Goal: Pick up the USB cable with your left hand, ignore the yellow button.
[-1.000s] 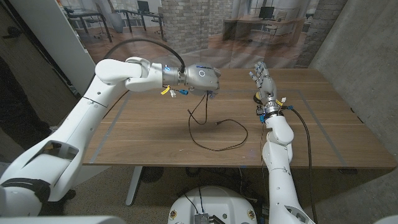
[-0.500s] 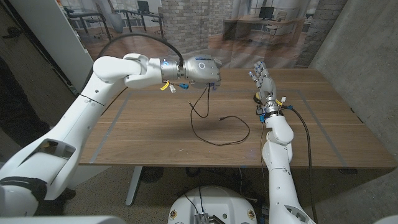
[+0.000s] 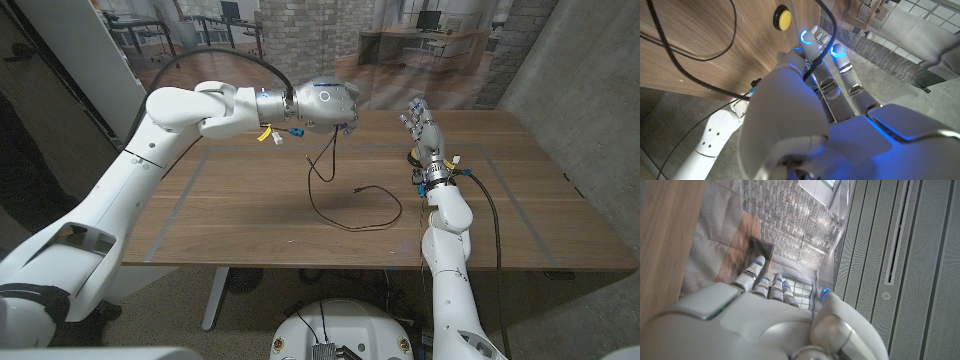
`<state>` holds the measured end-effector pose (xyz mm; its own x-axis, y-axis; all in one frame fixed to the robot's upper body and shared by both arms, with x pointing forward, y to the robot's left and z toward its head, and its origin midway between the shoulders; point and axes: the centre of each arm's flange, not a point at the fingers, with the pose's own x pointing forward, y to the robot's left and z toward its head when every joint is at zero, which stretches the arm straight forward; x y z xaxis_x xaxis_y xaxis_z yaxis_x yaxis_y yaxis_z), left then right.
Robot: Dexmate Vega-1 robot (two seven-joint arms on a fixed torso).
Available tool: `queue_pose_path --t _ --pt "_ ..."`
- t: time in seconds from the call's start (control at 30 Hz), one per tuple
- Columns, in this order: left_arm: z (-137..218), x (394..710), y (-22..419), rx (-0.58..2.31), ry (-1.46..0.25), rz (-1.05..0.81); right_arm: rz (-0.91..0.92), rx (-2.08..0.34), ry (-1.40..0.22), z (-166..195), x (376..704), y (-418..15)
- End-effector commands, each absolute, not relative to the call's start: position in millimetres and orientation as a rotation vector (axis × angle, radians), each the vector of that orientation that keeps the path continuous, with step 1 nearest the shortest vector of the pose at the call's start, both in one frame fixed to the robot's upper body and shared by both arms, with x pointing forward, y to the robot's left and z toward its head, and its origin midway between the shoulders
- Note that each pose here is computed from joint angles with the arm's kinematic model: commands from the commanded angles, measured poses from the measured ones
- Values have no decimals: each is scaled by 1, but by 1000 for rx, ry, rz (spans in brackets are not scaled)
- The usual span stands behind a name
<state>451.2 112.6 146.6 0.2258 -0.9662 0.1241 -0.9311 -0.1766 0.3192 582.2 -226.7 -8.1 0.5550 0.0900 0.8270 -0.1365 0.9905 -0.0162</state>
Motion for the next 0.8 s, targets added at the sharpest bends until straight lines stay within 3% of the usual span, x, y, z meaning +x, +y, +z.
queue_pose_path --t 0.03,0.8 --pt "154 441 115 2147 -1816 -72 132 50 -980 -9 579 -226" --pt "171 438 122 2087 -1887 36 112 43 -983 -8 574 -220"
